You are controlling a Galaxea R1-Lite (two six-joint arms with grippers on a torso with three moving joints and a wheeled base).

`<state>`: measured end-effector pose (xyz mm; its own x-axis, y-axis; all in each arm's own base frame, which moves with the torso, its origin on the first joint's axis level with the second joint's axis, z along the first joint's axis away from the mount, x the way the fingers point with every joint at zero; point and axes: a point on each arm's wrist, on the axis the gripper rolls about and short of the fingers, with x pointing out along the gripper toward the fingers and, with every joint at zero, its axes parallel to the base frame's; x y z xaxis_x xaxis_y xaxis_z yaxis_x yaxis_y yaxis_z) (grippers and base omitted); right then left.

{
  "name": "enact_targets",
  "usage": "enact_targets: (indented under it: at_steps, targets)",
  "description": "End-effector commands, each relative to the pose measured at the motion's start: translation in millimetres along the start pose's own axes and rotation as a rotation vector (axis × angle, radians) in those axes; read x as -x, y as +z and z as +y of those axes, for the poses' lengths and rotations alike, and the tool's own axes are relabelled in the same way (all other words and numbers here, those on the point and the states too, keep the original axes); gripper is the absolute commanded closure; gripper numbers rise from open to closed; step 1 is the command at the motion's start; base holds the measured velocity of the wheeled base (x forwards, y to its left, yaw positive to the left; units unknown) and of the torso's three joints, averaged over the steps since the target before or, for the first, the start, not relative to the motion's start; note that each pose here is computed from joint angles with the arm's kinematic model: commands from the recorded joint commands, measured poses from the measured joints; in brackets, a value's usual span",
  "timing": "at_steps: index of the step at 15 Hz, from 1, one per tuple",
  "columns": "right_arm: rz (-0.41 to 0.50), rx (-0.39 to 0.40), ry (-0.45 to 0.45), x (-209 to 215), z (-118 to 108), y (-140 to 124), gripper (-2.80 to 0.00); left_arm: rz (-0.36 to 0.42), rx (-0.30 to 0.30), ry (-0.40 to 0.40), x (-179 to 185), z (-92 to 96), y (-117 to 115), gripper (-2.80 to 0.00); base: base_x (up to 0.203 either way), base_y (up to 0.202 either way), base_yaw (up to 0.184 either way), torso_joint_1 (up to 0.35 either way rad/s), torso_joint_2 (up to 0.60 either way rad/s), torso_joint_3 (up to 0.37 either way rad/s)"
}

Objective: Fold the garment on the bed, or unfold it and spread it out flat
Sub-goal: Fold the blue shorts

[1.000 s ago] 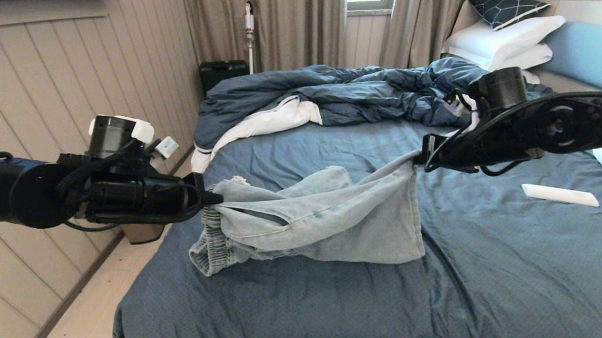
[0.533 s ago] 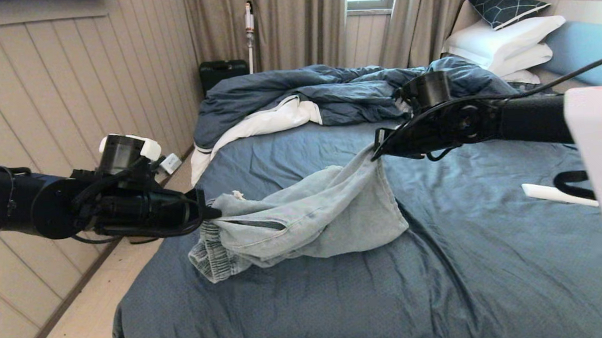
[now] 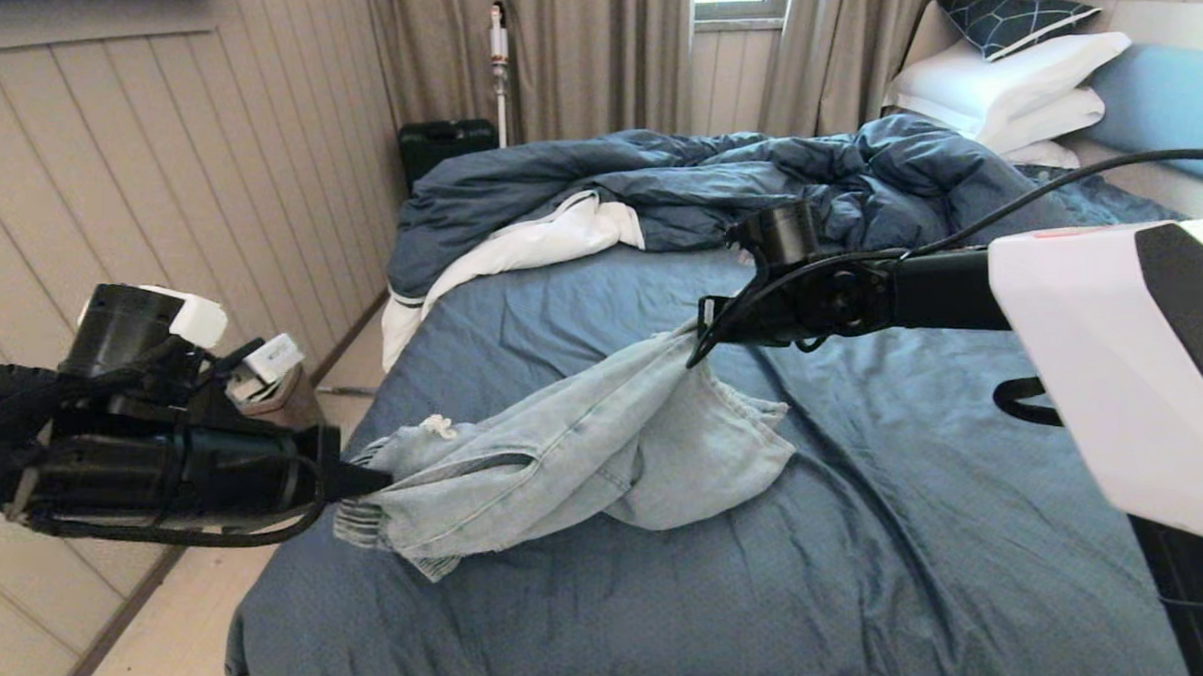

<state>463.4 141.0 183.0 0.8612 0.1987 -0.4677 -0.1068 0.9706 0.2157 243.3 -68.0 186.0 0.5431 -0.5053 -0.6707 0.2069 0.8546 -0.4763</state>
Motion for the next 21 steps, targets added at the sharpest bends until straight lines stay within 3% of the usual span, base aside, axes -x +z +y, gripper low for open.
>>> enact_targets:
  at_steps: [1, 4, 8, 14, 17, 18, 19, 21]
  targets:
    - [-0.009, -0.008, -0.003, -2.6, -0.9, -0.6, 0.0, 0.001, -0.011, -0.013, 11.7, -5.0, -4.7, 0.0, 0.0, 0.0, 0.0, 0.0, 0.0, 0.0]
    - [-0.056, -0.015, -0.038, -3.4, -4.4, 3.8, 0.0, 0.026, -0.023, -0.027, 8.2, -9.2, -7.4, 0.0, 0.0, 0.0, 0.0, 0.0, 0.0, 0.0]
    - [-0.071, -0.03, -0.066, -6.0, -8.3, 3.9, 0.0, 0.03, -0.016, -0.025, -18.1, -5.4, 10.0, 0.0, 0.0, 0.0, 0.0, 0.0, 0.0, 0.0]
    - [-0.089, -0.041, -0.086, -13.7, -11.6, 1.0, 0.0, -0.114, -0.025, -0.049, -77.1, 12.4, 54.9, 0.0, 0.0, 0.0, 0.0, 0.0, 0.0, 0.0]
    - [-0.106, -0.042, -0.091, -21.5, -12.1, -2.9, 0.0, -0.225, -0.002, -0.046, -79.1, 28.8, 74.3, 0.0, 0.0, 0.0, 0.0, 0.0, 0.0, 0.0]
    - [-0.109, -0.043, -0.1, -21.7, -12.0, -3.1, -2.8, -0.234, -0.004, -0.043, -80.3, 30.8, 75.4, -2.55, 0.0, 0.0, 0.0, 0.0, 0.0, 0.0]
    - [-0.111, -0.041, -0.103, -22.0, -12.0, -3.2, -2.8, -0.234, -0.004, -0.041, -80.2, 30.7, 75.5, -2.8, 0.0, 0.0, 0.0, 0.0, 0.0, 0.0]
    - [-0.12, -0.042, -0.103, -22.0, -13.4, -1.9, -2.8, -0.232, -0.008, -0.043, -80.0, 30.4, 74.1, -2.8, 0.0, 0.0, 0.0, 0.0, 0.0, 0.0]
